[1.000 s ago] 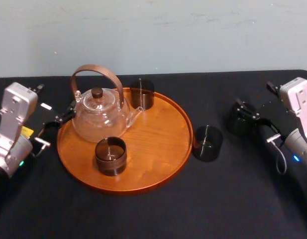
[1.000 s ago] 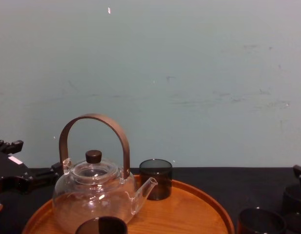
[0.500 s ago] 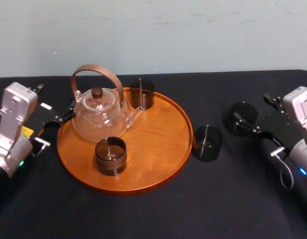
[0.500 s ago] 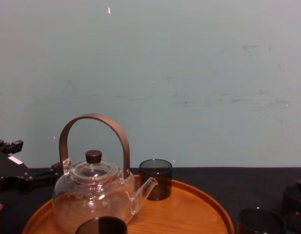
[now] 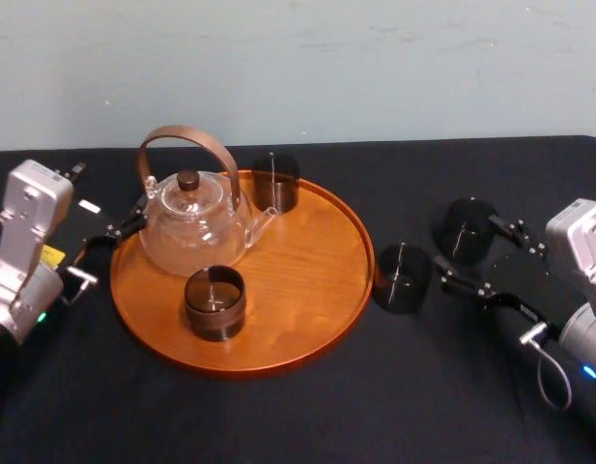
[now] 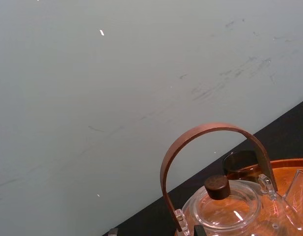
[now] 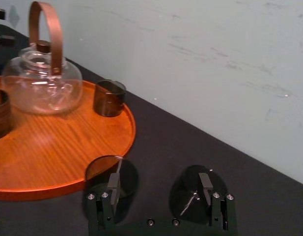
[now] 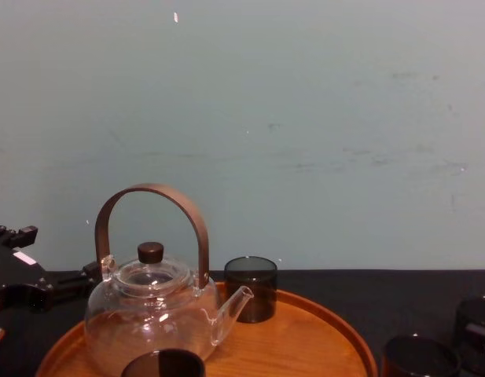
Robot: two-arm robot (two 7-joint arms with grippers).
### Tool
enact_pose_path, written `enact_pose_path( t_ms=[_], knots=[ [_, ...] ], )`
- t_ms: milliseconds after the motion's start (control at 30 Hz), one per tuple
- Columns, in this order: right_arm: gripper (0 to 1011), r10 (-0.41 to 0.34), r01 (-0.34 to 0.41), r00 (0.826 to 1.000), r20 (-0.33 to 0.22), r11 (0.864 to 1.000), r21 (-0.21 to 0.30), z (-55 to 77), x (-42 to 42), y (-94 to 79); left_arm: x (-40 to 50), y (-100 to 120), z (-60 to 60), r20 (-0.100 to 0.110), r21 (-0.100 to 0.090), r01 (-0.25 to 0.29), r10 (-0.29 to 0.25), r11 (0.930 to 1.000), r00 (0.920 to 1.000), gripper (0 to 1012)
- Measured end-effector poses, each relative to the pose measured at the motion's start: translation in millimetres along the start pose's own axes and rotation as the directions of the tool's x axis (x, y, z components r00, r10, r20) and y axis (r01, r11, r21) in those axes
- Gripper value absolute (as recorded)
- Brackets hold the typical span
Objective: Pick up the glass from the table and place it on the tray.
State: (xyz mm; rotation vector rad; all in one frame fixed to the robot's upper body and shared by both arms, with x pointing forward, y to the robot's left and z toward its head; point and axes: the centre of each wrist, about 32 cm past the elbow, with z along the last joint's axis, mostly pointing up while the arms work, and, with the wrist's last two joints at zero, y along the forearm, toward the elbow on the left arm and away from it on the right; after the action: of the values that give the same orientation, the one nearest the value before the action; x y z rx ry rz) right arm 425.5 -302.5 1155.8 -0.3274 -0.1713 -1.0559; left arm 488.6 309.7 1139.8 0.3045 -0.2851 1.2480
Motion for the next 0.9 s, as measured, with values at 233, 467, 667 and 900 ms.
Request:
enact_pose_path(
  t_ms=[233,467,667,900],
  knots=[
    [1002,0.044,-0.044,0.999,-0.02,0.999,-0.009,-0.8,-7.6,-4.8,0.0,0,0.0,0.0,0.0,0.0,0.0,1.0,1.0,1001],
    [1002,0.068,-0.069,0.997,-0.042,0.997,-0.017,-2.6,-10.8,-4.7,0.0,0,0.0,0.0,0.0,0.0,0.0,1.0,1.0,1001],
    [1000,0.086,-0.088,0.994,-0.061,0.996,-0.026,-5.0,-12.3,-3.9,0.0,0,0.0,0.0,0.0,0.0,0.0,1.0,1.0,1001],
    [1000,0.096,-0.1,0.992,-0.081,0.994,-0.045,-9.1,-13.6,-0.8,0.0,0,0.0,0.0,0.0,0.0,0.0,1.0,1.0,1001]
  ],
)
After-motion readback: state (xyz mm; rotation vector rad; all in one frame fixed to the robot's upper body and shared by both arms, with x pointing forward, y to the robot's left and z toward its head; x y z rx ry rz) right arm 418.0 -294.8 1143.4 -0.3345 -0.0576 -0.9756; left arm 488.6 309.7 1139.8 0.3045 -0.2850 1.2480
